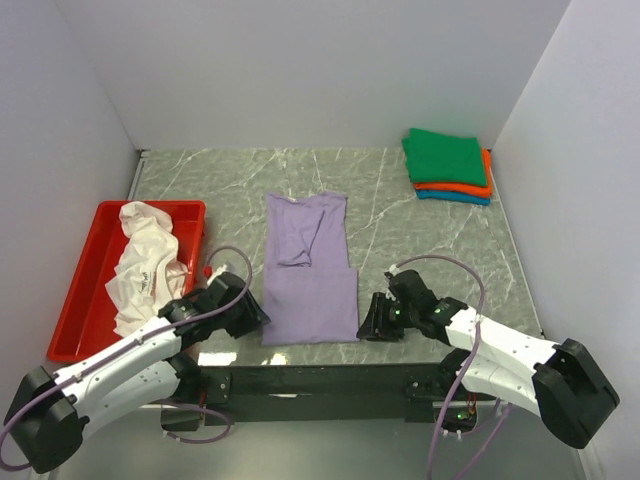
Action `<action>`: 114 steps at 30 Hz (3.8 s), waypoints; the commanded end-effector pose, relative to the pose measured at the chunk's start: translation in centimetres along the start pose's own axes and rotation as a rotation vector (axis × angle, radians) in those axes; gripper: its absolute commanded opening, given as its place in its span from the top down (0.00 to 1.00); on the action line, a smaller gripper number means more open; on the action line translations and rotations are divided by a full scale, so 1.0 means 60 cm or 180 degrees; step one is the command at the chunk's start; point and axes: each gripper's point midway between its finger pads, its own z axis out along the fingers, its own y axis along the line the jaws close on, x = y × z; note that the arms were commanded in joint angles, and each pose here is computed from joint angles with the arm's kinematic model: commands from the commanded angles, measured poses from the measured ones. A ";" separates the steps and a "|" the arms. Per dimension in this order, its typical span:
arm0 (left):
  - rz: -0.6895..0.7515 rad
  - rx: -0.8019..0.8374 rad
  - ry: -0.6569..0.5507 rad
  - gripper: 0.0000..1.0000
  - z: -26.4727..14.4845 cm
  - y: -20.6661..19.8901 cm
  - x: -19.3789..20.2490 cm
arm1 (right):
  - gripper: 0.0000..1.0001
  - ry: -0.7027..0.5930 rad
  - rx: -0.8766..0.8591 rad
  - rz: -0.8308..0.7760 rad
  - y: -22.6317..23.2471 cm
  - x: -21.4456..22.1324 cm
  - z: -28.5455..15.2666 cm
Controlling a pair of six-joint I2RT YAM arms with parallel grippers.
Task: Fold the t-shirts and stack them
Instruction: Fold the tshirt
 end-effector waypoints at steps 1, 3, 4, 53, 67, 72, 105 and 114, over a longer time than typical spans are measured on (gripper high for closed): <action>-0.0212 0.0022 0.0116 0.56 -0.007 0.002 0.025 | 0.58 -0.0090 -0.0087 0.0038 0.014 -0.004 0.002; -0.0182 0.0001 0.0181 0.56 -0.009 0.009 0.039 | 0.58 -0.0063 -0.0096 0.0032 0.014 -0.001 0.001; -0.0200 -0.0039 0.0199 0.56 -0.008 0.014 0.044 | 0.58 -0.0061 -0.0084 0.0037 0.013 0.000 0.001; 0.0178 0.0121 0.0032 1.00 -0.035 -0.007 0.048 | 1.00 -0.0466 -0.0421 -0.0035 0.054 -0.021 -0.023; 0.0460 0.0278 -0.0701 1.00 -0.115 -0.140 -0.079 | 1.00 -0.0976 -0.0238 -0.0504 0.134 -0.136 -0.107; 0.0559 0.0385 -0.0894 1.00 -0.114 -0.195 -0.155 | 1.00 -0.1064 -0.0302 -0.0472 0.170 -0.219 -0.118; 0.0027 0.0144 -0.0901 0.09 0.151 -0.229 -0.562 | 0.50 -0.1051 -0.0051 -0.0147 0.180 -0.686 0.011; 0.0013 0.0260 -0.0921 0.21 0.103 -0.242 -0.481 | 0.47 -0.0947 0.0351 -0.0382 0.106 -0.627 0.037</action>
